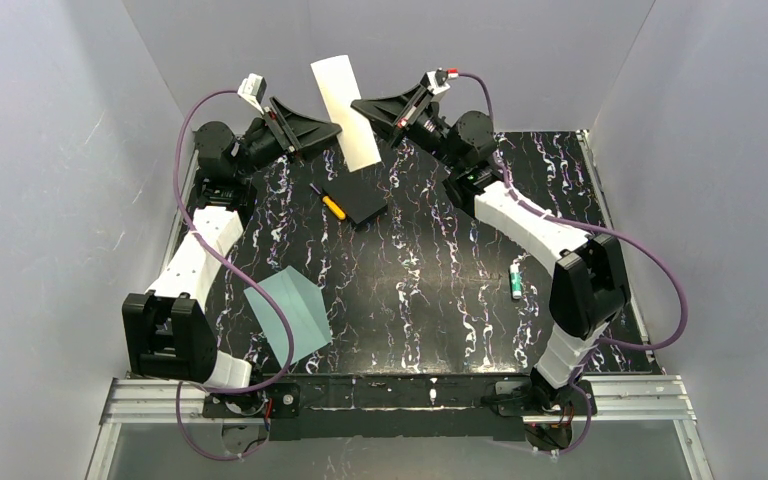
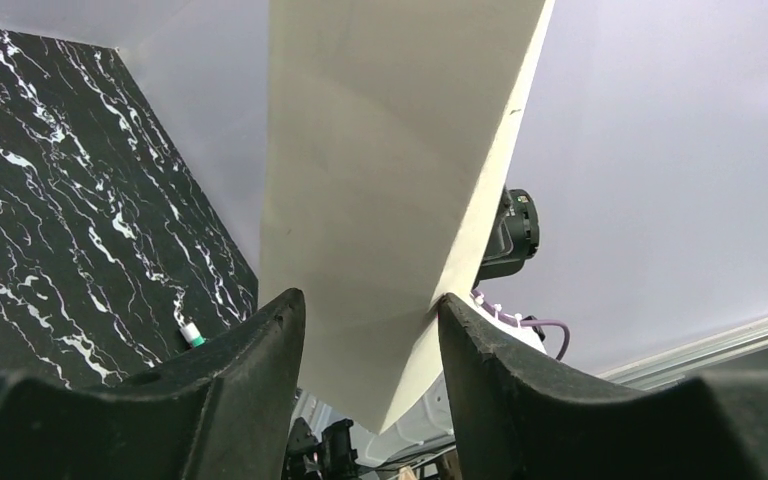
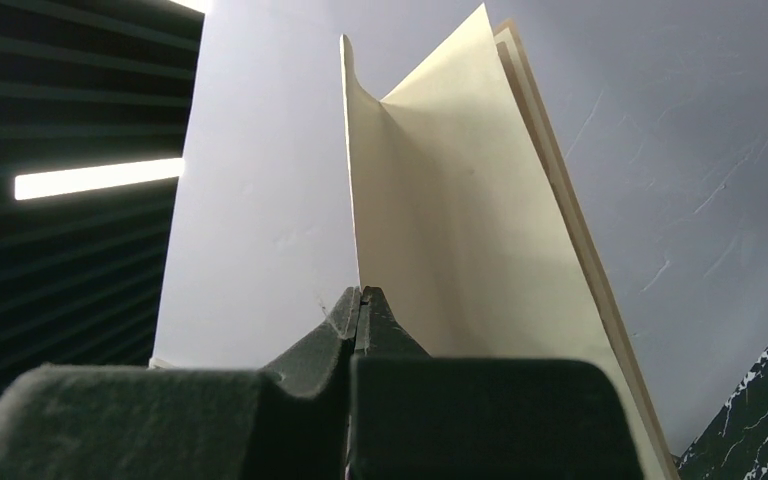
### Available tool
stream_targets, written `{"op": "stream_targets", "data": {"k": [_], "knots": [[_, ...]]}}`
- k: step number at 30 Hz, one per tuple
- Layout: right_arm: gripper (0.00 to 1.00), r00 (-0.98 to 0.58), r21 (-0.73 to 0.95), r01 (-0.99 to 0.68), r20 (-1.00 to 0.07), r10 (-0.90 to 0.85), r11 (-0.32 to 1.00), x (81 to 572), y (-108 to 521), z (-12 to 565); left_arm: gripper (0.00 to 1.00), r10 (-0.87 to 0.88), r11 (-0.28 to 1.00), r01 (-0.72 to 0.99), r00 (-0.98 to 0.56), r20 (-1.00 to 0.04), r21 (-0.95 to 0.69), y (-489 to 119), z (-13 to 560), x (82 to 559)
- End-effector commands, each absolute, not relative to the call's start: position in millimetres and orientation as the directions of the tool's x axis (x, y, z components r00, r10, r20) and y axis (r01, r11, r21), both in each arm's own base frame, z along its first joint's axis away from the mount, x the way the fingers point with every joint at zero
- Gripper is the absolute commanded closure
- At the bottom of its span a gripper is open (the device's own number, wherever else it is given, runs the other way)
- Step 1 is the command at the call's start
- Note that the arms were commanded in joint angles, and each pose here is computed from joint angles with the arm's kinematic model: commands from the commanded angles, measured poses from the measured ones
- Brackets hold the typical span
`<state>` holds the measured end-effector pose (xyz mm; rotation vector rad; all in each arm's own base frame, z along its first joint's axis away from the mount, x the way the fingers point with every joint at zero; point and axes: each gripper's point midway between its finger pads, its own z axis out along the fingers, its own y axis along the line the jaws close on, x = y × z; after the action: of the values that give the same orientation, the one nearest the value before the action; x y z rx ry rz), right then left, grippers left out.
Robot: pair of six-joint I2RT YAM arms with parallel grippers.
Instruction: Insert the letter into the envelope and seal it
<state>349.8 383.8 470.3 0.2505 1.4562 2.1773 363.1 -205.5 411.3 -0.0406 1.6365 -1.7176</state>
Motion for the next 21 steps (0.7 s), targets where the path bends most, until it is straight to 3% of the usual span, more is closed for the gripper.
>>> {"op": "stream_targets", "data": {"k": [1, 9, 10, 12, 17, 21], "knots": [[0.99, -0.860, 0.868, -0.337, -0.126, 0.494, -0.365, 341.7, 378.3, 495.1, 0.52, -0.531, 0.117, 0.548, -0.670, -0.518, -0.828, -202.6, 425.4, 359.5], [0.99, -0.868, 0.886, -0.322, -0.135, 0.477, -0.334, 344.5, 386.8, 480.2, 0.62, -0.534, 0.115, 0.540, -0.674, -0.510, -0.834, -202.6, 426.7, 360.5], [0.99, -0.880, 0.926, -0.249, -0.094, 0.466, -0.284, 350.9, 392.6, 438.2, 0.62, -0.535, 0.111, 0.540, -0.675, -0.508, -0.834, -202.5, 428.4, 359.7], [0.99, -0.874, 0.893, -0.309, -0.132, 0.467, -0.326, 345.0, 390.3, 476.4, 0.62, -0.533, 0.103, 0.545, -0.676, -0.508, -0.832, -203.3, 434.0, 358.0], [0.99, -0.875, 0.902, -0.297, -0.126, 0.467, -0.313, 349.2, 393.7, 467.3, 0.55, -0.515, 0.084, 0.558, -0.684, -0.516, -0.825, -205.0, 443.8, 350.3], [0.99, -0.870, 0.905, -0.303, -0.136, 0.473, -0.297, 352.0, 395.2, 463.4, 0.58, -0.508, 0.079, 0.570, -0.683, -0.525, -0.818, -205.1, 448.1, 344.6]]}}
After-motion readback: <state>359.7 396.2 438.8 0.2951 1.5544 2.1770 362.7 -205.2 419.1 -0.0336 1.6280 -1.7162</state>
